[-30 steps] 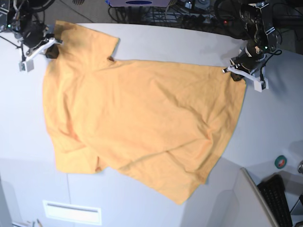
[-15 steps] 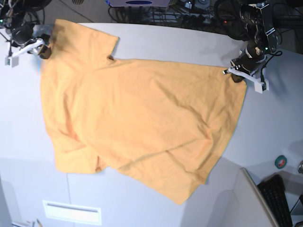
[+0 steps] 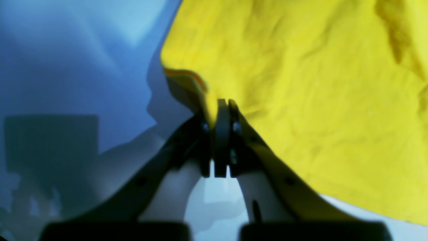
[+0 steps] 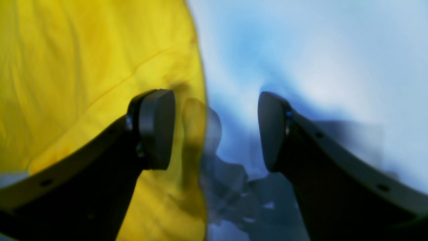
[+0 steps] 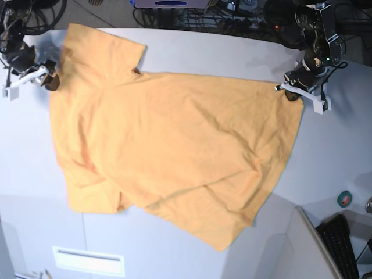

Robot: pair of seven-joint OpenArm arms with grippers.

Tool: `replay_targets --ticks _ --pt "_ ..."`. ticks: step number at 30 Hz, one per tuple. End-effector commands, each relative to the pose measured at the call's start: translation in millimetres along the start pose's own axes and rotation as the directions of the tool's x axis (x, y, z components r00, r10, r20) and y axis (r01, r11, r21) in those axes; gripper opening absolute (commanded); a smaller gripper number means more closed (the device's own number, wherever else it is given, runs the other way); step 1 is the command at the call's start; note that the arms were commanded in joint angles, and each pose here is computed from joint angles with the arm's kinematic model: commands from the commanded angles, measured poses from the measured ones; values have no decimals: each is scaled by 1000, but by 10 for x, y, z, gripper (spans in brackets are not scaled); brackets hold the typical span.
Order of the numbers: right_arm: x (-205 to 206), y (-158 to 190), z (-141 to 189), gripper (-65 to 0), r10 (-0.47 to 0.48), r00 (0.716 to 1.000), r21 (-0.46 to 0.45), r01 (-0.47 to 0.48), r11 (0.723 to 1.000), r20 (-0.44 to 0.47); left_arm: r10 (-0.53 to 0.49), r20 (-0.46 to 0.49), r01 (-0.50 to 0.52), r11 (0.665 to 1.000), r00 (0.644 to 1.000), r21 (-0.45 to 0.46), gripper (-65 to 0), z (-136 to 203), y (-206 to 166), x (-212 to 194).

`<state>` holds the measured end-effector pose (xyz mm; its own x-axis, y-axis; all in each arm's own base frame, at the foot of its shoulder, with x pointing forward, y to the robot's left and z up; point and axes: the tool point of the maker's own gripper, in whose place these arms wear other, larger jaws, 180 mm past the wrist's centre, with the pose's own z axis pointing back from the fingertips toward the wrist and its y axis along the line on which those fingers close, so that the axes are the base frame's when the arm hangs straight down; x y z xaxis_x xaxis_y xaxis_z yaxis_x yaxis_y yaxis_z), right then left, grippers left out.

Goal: Layout the t-shirt on the table in an organized manner, then fold the t-shirt properly
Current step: 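Drag the held shirt edges toward the robot with both grippers, then lift the shirt high with both grippers and swing it flat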

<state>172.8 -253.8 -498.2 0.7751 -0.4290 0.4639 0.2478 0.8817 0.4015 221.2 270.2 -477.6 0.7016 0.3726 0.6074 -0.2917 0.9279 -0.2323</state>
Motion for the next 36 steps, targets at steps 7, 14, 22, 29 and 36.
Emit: replay_targets --ticks 7,14,22,29,36 --pt "-390 202 -19 -282 74 990 71 -66 995 -122 -8 42 8 1000 999 -5 -650 20 5 142" --pt "-335 235 -144 -498 27 997 80 -21 997 -74 -8 41 9 1000 999 -7 -650 18 0 140" --pt "-284 244 -93 -650 40 998 79 -37 996 -45 -27 56 28 1000 998 -14 -650 51 -46 188" --pt "524 726 126 -650 247 965 110 -257 960 93 -148 161 163 983 976 -88 -650 41 -471 742" --pt "1701 892 241 -650 307 924 16 -319 948 228 -167 216 203 966 962 -158 -650 -111 -988 1558"
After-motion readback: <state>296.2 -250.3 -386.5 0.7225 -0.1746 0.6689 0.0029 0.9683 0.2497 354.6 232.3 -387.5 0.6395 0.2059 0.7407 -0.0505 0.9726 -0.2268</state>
